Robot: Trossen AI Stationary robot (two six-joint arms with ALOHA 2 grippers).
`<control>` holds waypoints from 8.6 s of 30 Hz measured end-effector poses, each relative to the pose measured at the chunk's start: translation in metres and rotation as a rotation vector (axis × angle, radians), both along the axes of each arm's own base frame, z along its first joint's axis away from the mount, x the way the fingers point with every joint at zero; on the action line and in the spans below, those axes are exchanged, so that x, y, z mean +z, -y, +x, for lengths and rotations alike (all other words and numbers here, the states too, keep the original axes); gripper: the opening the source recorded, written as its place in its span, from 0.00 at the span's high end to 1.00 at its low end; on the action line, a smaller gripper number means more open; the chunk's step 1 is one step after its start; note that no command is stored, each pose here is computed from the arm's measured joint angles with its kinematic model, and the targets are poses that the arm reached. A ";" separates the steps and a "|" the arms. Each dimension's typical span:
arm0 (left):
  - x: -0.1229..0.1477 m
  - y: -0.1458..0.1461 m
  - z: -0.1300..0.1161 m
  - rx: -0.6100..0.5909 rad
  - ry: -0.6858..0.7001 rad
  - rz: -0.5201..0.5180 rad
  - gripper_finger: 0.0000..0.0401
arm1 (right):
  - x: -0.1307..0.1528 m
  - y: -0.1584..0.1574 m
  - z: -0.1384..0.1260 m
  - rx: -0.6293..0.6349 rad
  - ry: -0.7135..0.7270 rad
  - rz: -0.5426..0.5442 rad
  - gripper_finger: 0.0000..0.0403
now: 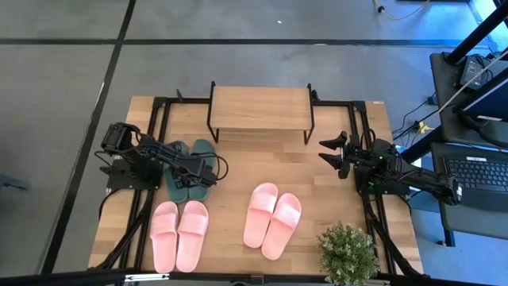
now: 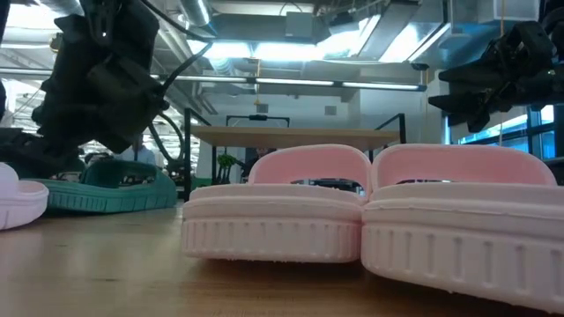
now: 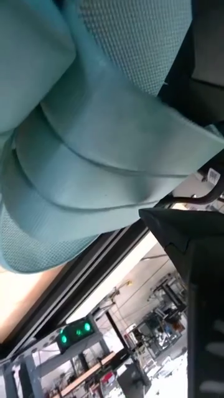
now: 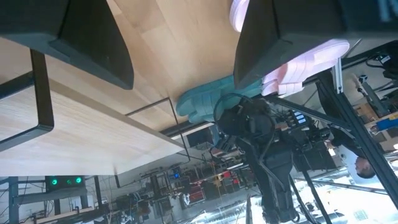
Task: Pick and place slides into the shelf
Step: Put the green slide on the shelf
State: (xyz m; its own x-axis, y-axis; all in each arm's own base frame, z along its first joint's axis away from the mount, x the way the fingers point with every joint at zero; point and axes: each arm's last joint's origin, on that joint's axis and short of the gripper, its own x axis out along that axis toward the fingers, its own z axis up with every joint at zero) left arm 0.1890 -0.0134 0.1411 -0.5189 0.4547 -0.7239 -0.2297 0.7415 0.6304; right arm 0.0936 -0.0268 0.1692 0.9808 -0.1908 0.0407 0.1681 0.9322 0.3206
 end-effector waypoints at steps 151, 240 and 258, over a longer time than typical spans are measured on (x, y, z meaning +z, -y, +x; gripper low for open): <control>0.156 -0.201 0.174 -0.020 0.529 0.363 0.91 | 0.000 0.000 0.000 -0.001 -0.005 -0.022 0.31; 0.175 -0.165 0.172 -0.118 0.591 0.164 0.26 | 0.000 0.000 0.000 0.000 -0.004 -0.018 0.31; 0.261 -0.044 0.106 -0.402 0.692 -0.003 0.26 | -0.001 0.000 0.000 0.002 -0.009 -0.014 0.31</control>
